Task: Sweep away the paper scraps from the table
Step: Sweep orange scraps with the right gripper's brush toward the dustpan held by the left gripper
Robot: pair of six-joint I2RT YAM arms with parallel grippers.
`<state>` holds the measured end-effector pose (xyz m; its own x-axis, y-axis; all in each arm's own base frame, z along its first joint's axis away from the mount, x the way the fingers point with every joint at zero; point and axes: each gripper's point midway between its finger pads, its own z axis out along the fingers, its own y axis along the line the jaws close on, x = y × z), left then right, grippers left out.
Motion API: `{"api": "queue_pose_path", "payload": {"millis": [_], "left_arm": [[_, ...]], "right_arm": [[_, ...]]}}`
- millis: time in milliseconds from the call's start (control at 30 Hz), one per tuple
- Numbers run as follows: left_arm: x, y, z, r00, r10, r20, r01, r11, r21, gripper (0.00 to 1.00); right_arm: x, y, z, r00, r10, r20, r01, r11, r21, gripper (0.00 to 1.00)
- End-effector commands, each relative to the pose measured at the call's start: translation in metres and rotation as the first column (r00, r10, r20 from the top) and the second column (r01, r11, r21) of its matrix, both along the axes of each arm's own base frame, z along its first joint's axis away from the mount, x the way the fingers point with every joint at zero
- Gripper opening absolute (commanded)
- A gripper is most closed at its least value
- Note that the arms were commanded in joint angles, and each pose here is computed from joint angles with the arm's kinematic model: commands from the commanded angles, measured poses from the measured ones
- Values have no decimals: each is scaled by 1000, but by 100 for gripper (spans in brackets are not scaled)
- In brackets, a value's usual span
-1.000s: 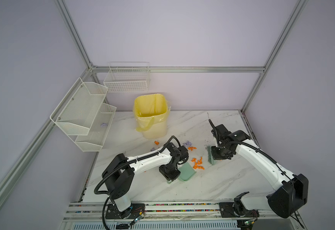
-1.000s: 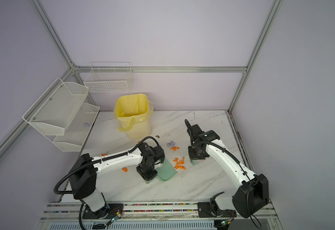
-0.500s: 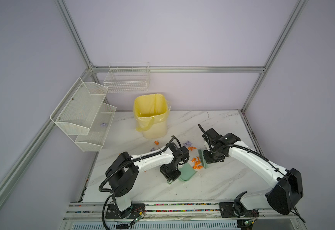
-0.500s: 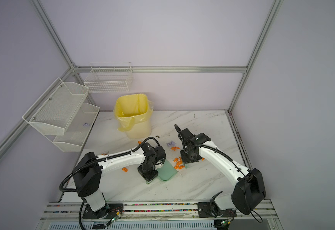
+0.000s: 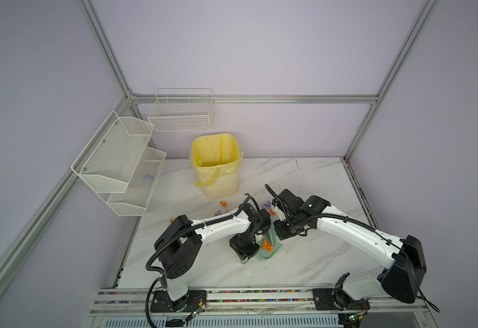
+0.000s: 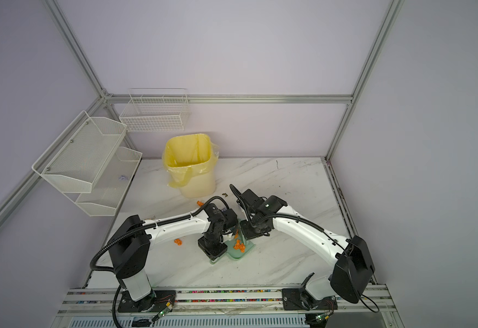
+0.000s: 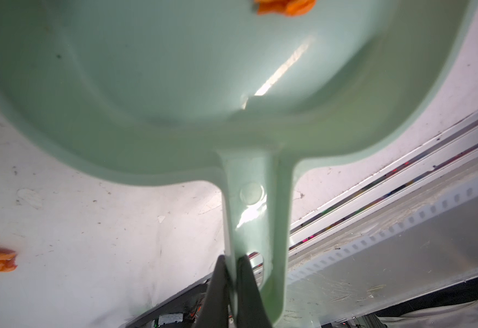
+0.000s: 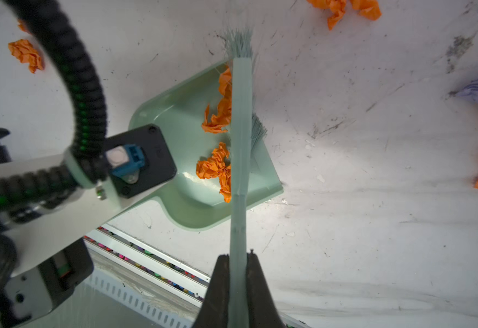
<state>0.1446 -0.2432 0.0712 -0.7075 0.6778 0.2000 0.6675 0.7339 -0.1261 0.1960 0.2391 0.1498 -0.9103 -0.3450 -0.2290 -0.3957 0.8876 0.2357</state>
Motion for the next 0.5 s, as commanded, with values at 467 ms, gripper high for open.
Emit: {"api": "queue_pose_path", "payload": {"millis": [467], "left_arm": [[16, -19, 20, 999, 6, 34, -3, 995, -97, 0]], "right_arm": [[-15, -22, 43, 990, -137, 45, 135, 990, 42, 0]]}}
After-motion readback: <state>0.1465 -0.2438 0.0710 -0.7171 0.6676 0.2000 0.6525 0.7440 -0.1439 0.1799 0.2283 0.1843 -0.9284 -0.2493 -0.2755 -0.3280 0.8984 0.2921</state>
